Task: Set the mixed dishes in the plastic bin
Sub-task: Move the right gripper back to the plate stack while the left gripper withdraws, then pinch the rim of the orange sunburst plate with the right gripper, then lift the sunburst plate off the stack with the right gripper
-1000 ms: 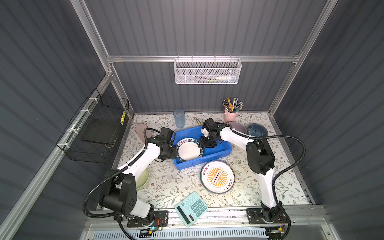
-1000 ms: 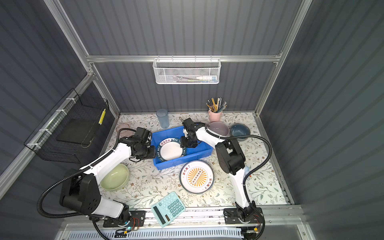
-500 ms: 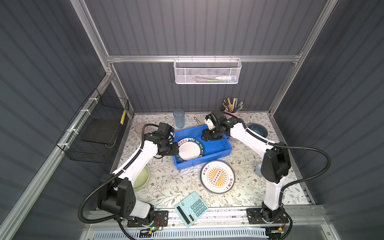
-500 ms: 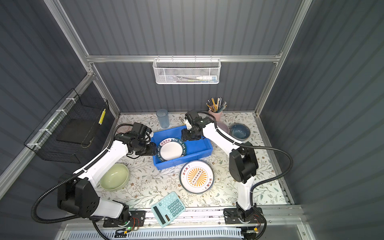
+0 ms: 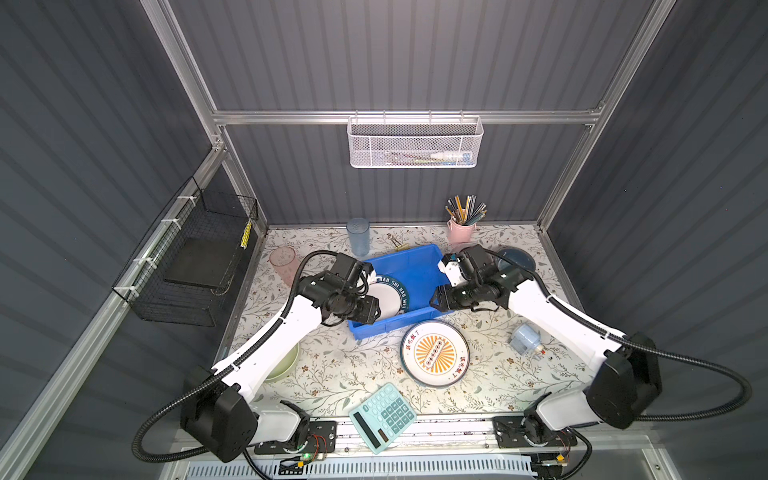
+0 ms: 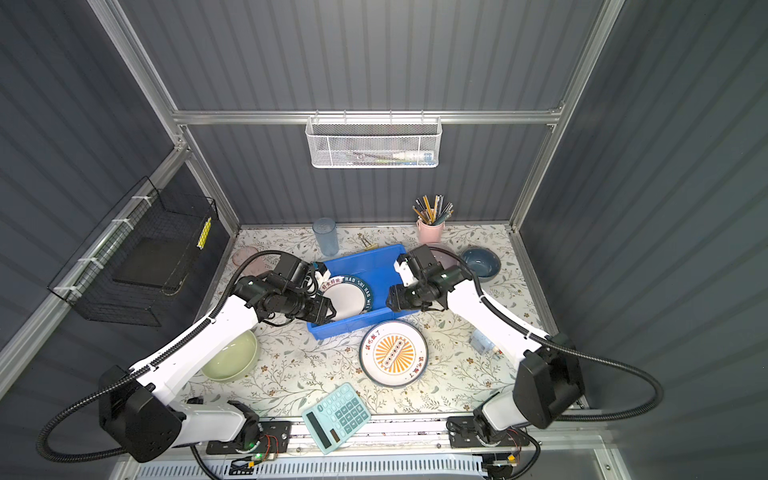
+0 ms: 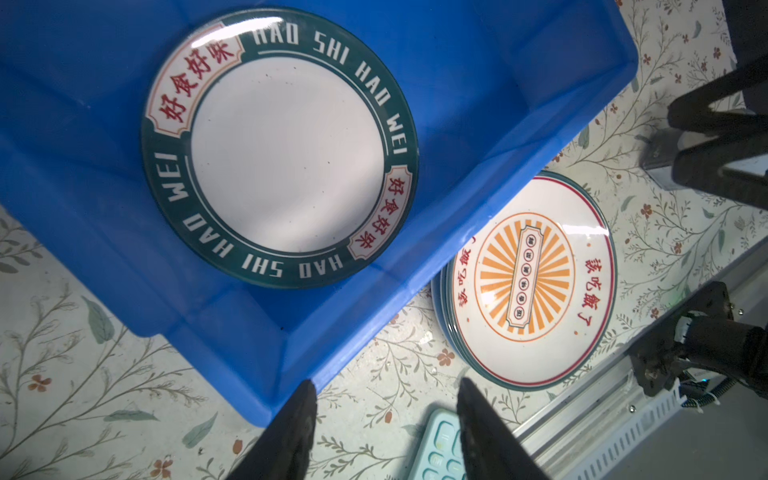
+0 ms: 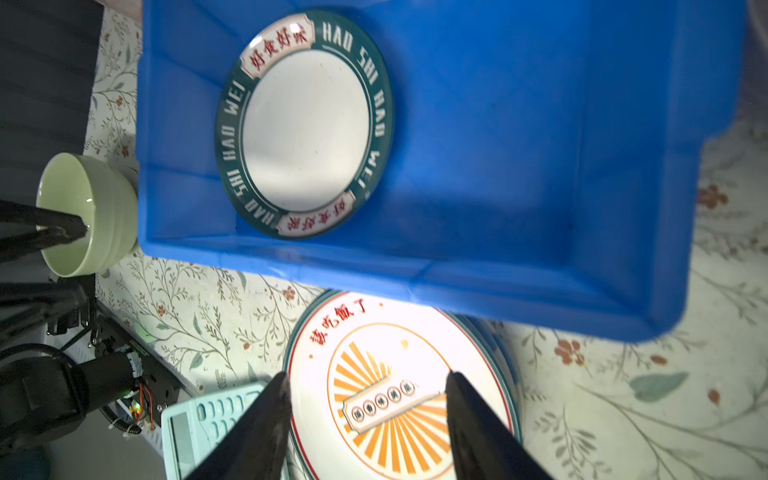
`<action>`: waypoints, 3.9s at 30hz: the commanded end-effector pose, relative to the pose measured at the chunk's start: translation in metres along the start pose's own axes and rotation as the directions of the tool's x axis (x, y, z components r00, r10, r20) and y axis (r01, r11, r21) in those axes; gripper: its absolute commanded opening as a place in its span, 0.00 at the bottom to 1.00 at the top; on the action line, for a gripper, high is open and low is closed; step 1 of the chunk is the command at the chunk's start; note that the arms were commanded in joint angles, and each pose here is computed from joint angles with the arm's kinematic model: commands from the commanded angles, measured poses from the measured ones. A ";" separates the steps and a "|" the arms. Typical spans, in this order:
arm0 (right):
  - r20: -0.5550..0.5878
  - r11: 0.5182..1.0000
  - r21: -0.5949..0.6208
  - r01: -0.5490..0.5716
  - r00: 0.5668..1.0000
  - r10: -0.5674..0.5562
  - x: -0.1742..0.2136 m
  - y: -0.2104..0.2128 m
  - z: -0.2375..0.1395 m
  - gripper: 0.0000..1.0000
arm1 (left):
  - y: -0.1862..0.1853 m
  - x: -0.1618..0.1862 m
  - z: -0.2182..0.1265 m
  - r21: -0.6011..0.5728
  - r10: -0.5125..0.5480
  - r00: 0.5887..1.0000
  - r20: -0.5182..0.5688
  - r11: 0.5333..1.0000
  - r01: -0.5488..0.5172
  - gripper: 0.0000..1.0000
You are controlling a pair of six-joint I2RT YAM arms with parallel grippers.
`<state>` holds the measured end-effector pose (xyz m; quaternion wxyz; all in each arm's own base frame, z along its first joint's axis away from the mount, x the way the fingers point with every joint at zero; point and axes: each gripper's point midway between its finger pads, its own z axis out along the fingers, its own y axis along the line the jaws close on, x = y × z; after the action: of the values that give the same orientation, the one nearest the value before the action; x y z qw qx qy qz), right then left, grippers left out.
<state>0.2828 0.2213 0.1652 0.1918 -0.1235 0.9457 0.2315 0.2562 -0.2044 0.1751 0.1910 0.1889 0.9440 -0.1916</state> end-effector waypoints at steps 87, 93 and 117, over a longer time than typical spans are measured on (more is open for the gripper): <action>0.070 0.901 -0.371 -0.223 0.961 0.266 0.097 -0.025 0.009 0.37 | -0.053 0.088 0.145 0.017 0.007 0.973 -0.229 1.000 -0.004 0.15; 0.048 0.886 -0.412 -0.214 0.966 0.256 0.100 -0.018 0.008 0.36 | -0.057 0.083 0.145 0.027 0.010 0.975 -0.221 1.000 -0.004 0.16; -0.003 0.933 -0.217 -0.288 0.956 0.295 0.105 -0.047 0.020 0.15 | -0.064 0.076 0.144 0.037 0.016 0.977 -0.214 0.999 -0.009 0.17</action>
<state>0.2056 0.1693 0.0717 0.1440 0.0191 0.9247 0.3520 0.2222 -0.2935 0.0471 0.1202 0.1961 0.9562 -0.1813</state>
